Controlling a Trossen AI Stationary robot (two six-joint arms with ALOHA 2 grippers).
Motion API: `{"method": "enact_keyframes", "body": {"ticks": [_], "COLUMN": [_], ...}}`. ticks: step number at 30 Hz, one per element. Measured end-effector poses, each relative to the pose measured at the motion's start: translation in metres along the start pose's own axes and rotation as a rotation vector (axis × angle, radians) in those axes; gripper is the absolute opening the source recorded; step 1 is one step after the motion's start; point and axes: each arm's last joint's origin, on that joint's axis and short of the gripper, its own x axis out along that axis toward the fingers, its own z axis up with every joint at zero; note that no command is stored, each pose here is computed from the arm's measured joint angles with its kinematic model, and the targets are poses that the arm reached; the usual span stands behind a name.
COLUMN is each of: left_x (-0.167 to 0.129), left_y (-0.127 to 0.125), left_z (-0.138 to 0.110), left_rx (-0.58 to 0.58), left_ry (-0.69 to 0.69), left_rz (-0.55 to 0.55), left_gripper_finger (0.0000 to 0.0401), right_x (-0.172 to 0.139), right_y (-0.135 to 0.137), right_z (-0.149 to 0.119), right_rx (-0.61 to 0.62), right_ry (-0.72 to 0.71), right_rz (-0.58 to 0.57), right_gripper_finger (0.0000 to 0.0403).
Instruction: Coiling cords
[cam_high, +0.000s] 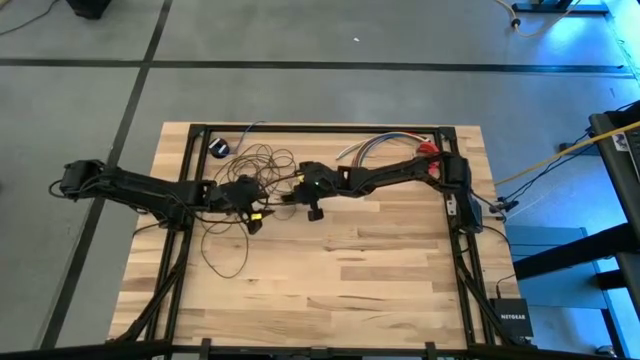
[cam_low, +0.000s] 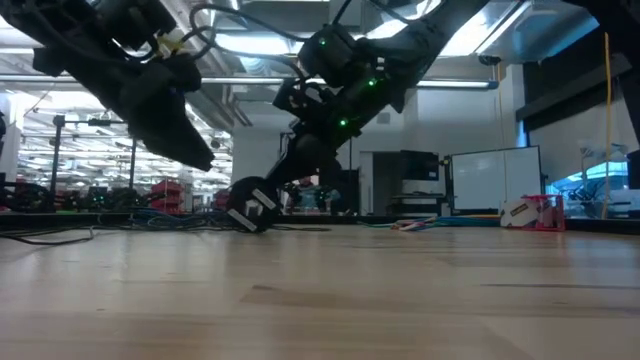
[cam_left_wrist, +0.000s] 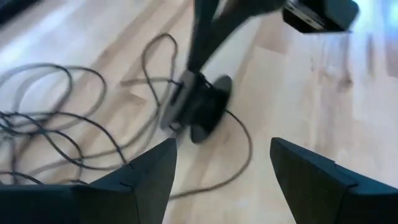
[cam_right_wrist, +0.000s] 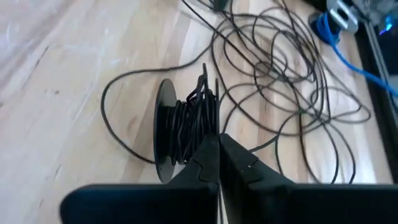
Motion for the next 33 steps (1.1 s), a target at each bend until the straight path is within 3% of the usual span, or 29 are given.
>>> {"method": "enact_keyframes", "body": {"ticks": [6,13,19,33], "left_x": [0.003,0.021,0.03,0.014], "left_y": [0.0,-0.003,0.0,0.0], "left_z": [-0.006,-0.011,-0.016,0.014], "left_rx": [-0.021,0.033,0.099,0.266], "left_ry": [0.058,0.085,0.103,-0.033], "left_rz": [-0.013,0.0,0.095,0.087], "left_gripper_finger": [0.0253,0.0253,0.0253,0.0253], "right_x": [0.0,0.0,0.0,0.0], "right_y": [-0.002,-0.002,-0.003,-0.003], "right_z": [-0.002,0.0,0.0,0.0], "right_rx": [0.041,0.07,0.07,0.064], "right_ry": [0.012,-0.003,-0.005,-0.011], "right_rz": [0.002,-0.007,-0.008,-0.01], "right_gripper_finger": [0.0001,0.0001,0.0001,0.0001]}}
